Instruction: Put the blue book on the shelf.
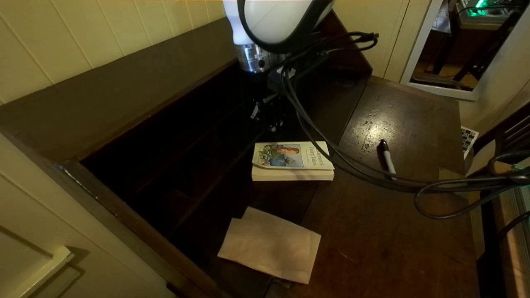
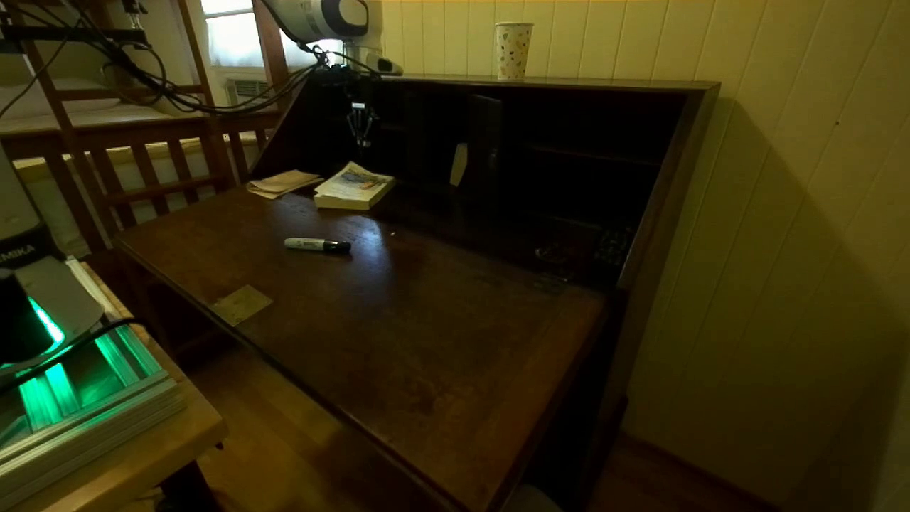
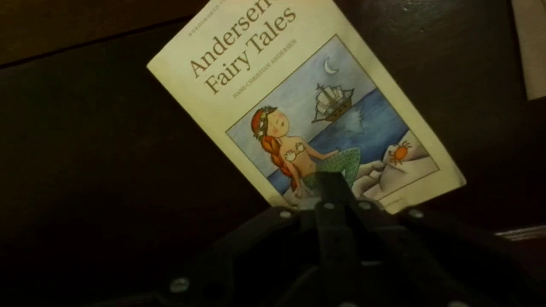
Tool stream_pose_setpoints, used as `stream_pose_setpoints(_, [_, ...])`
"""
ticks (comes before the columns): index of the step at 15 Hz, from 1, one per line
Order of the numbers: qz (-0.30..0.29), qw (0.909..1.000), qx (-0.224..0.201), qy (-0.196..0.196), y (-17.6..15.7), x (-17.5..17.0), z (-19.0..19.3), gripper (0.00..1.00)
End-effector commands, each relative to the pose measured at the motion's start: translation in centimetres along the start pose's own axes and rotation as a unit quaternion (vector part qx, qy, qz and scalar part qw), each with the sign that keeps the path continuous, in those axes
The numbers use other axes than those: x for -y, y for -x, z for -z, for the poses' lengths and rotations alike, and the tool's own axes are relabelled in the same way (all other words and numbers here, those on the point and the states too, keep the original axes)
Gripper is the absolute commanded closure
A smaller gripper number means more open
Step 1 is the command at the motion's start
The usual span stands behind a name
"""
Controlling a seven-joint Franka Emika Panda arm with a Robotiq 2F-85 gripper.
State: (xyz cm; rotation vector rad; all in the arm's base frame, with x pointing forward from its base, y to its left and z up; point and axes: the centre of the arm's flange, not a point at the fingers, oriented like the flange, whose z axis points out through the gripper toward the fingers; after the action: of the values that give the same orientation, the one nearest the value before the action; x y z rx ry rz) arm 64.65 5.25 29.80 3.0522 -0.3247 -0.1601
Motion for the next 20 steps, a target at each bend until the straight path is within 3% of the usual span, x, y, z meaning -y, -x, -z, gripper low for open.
stream_pose_setpoints(1, [0.002, 0.9982, -0.06, 0.003, 2.5, -3.9, 2.4, 1.0])
stream_pose_setpoints(5, [0.026, 0.9924, -0.12, 0.008, 3.6, -8.6, 4.3, 1.0])
stream_pose_setpoints(6, [0.028, 0.9905, -0.134, 0.007, 3.9, -9.6, 4.7, 0.82])
stream_pose_setpoints(7, [0.029, 0.9886, -0.148, 0.003, 4.3, -10.7, 5.3, 0.72])
stream_pose_setpoints(16, [0.024, 0.9662, -0.257, 0.006, 5.4, -20.1, 10.8, 0.1])
stream_pose_setpoints(18, [0.04, 0.9588, -0.281, 0.017, 5.3, -21.9, 11.5, 0.0])
stream_pose_setpoints(20, [0.045, 0.953, -0.298, 0.028, 5.4, -23.7, 11.9, 0.0])
